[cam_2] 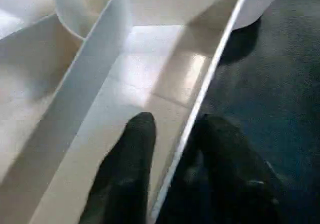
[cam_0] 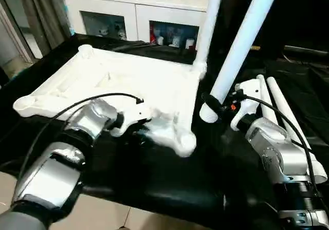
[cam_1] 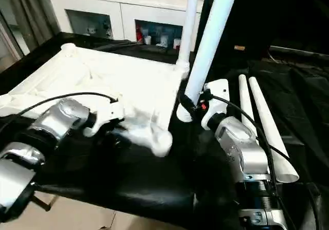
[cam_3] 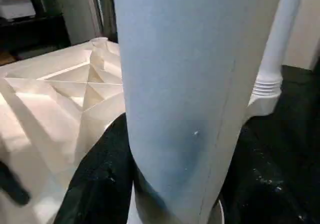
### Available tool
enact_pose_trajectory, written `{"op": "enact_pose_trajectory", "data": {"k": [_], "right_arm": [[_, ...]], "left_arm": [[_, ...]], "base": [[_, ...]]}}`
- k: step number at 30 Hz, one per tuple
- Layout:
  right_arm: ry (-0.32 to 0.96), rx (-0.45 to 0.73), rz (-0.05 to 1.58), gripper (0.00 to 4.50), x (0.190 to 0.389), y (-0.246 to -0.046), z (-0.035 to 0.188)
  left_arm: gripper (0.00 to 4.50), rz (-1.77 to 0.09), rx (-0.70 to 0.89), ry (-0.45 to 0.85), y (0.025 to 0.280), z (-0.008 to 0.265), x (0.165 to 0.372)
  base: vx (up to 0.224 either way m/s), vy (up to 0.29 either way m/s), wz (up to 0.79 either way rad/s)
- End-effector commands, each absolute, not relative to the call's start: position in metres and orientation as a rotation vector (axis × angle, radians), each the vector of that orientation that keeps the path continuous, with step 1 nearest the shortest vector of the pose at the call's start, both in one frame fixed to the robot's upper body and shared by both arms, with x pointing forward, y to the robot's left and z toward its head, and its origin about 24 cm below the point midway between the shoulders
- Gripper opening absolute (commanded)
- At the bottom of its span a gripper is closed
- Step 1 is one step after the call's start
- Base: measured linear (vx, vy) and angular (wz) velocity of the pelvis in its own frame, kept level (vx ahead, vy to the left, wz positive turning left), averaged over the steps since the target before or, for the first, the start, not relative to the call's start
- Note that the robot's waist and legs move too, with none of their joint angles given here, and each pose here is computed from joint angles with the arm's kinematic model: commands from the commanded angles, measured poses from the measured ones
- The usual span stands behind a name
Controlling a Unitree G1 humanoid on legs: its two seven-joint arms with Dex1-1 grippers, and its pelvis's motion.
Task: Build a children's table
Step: Insert table leg to table base
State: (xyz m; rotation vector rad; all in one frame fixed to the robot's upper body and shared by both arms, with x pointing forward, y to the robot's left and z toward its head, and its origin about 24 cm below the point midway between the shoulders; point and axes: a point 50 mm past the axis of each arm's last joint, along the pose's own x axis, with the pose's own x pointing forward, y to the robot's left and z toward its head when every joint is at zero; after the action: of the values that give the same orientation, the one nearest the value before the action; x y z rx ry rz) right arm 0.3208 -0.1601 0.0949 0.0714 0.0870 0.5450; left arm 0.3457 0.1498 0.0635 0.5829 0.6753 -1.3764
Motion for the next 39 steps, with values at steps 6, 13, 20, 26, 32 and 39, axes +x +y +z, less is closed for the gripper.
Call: {"op": "enact_pose_trajectory", "data": {"k": [6,13,20,26,32,39], "right_arm": [[0.093,0.028,0.585,1.89,0.32,-0.158,0.094],[0.116,0.021,0.627,1.89,0.317,-0.152,0.091],[0.132,0.083,0.631,1.89,0.315,-0.143,0.086],[0.135,0.095,0.648,1.89,0.314,-0.137,0.085],[0.138,0.098,0.657,1.89,0.315,-0.135,0.086],[0.137,0.093,0.655,1.89,0.316,-0.137,0.087]], "left_arm": [[1.18,-1.453,0.544,0.746,0.148,0.061,0.335],[0.57,-1.358,0.537,0.799,0.154,0.05,0.327],[0.32,-1.026,0.445,0.768,0.147,0.036,0.332],[0.09,-1.024,0.414,0.696,0.137,0.036,0.324],[0.32,-1.131,0.467,0.494,0.12,0.047,0.317],[1.05,-1.159,0.446,0.466,0.117,0.053,0.316]], "base": [[0.0,0.0,0.0],[0.0,0.0,0.0],[0.0,0.0,0.0],[0.0,0.0,0.0],[0.0,0.0,0.0],[0.0,0.0,0.0]]}}
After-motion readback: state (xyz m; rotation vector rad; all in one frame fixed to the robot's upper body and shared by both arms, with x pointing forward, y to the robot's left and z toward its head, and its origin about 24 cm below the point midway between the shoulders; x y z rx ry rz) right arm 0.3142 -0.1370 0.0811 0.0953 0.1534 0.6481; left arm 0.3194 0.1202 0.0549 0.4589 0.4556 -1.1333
